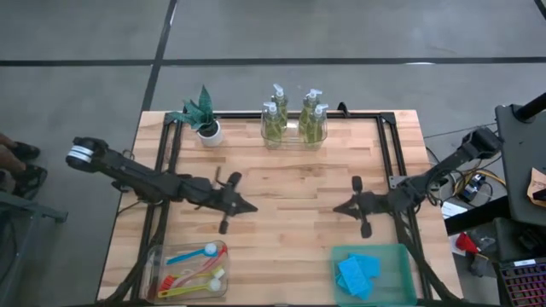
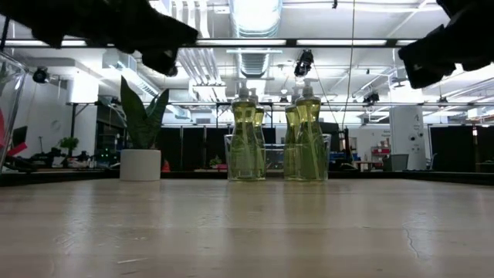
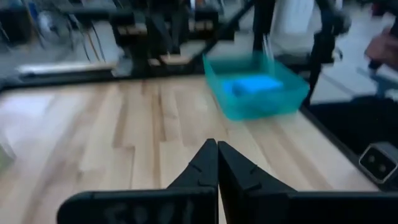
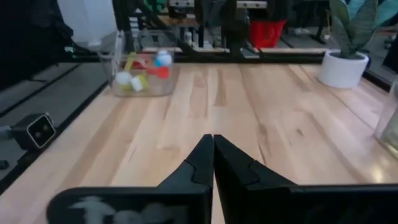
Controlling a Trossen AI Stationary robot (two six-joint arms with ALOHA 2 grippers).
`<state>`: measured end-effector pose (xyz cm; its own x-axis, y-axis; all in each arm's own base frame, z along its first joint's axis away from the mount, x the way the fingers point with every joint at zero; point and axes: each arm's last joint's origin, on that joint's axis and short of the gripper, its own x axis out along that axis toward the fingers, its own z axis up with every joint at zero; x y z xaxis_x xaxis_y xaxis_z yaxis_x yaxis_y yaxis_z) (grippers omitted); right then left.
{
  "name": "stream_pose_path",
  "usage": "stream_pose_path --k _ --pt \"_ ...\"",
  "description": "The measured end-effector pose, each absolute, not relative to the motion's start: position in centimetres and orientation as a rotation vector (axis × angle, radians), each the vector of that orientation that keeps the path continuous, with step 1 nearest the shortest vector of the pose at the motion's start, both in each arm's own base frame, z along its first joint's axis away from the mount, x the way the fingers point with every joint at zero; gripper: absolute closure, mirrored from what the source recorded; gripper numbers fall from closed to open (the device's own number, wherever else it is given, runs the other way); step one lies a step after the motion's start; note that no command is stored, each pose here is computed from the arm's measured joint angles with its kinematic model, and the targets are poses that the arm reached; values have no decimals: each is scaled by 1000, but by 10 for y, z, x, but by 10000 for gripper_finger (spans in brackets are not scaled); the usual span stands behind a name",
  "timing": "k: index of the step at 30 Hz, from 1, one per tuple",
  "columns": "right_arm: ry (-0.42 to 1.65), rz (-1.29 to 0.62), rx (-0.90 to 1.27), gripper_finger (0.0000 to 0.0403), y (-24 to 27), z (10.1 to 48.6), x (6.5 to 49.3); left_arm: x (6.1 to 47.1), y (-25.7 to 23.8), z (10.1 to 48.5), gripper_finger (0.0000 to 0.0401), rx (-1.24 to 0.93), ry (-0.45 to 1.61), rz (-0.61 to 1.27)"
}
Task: Pick & Place Kitchen Sink Supplies
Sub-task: Return to Home Position
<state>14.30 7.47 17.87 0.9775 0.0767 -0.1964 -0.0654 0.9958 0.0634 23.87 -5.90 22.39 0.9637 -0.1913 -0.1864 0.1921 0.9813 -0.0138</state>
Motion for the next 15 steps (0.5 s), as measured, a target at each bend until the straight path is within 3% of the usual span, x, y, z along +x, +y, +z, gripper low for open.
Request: stream_pose_path --k 15 --pt "100 52 2 395 51 172 126 157 -36 197 401 -61 -11 -124"
